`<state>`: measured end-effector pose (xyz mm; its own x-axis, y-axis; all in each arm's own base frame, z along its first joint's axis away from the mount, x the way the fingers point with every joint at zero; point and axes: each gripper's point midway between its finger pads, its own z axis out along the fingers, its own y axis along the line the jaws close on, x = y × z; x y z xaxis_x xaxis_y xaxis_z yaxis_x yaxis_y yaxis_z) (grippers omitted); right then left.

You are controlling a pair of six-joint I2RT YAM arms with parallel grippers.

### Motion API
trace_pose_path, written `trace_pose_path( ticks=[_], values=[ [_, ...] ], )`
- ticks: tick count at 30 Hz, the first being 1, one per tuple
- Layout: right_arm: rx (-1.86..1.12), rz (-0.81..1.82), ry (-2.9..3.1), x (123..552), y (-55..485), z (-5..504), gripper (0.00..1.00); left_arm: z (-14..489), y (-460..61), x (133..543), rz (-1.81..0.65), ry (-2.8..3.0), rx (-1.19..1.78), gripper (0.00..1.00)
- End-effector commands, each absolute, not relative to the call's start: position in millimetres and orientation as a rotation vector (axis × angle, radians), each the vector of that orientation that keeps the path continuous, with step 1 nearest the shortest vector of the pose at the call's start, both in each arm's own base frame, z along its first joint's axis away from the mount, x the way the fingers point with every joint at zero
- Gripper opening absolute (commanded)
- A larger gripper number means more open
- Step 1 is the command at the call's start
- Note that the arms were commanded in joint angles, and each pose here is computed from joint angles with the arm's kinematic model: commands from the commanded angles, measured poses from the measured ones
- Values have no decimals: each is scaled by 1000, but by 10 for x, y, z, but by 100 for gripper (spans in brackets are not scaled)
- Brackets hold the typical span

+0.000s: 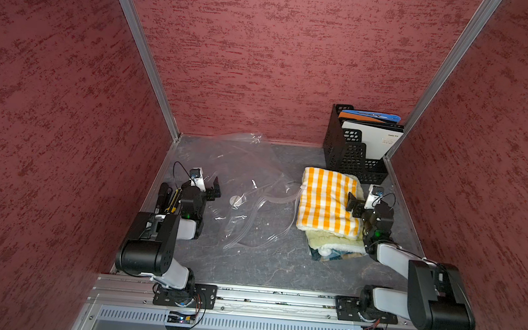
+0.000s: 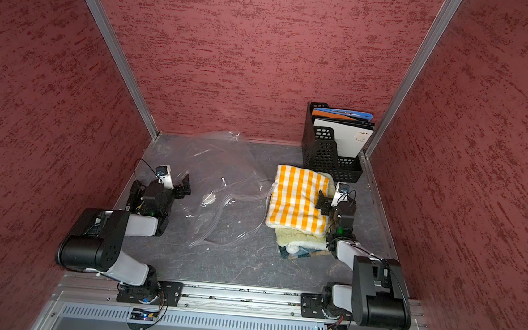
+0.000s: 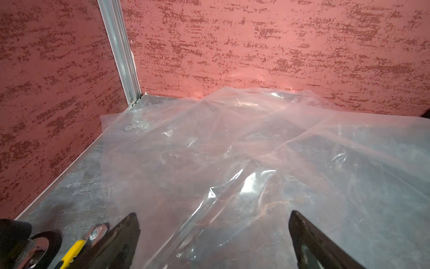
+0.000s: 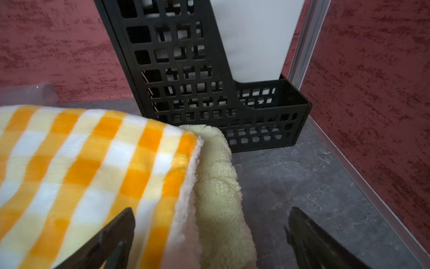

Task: Take the blanket out of the vacuum bag
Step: Place the blanket at the center of the board, then reset both arms

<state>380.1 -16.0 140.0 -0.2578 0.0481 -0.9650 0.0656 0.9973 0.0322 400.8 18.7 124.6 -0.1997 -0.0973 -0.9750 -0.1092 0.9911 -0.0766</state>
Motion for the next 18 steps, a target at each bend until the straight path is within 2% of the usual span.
trace_pose_path(
  ticks=[1,9,13,18],
  values=[
    [-53,-15,1887,3924,-18,1379,99,1153,169,3995,-10,1821,-141,99],
    [-51,89,1766,3793,113,1534,99,1154,170,3997,-7,1816,-140,99],
    [-42,105,1705,3878,138,1253,99,1153,172,3997,-5,1817,-141,99],
    [2,61,1742,3899,69,1221,99,1149,156,3997,-3,1818,-136,100]
  ],
)
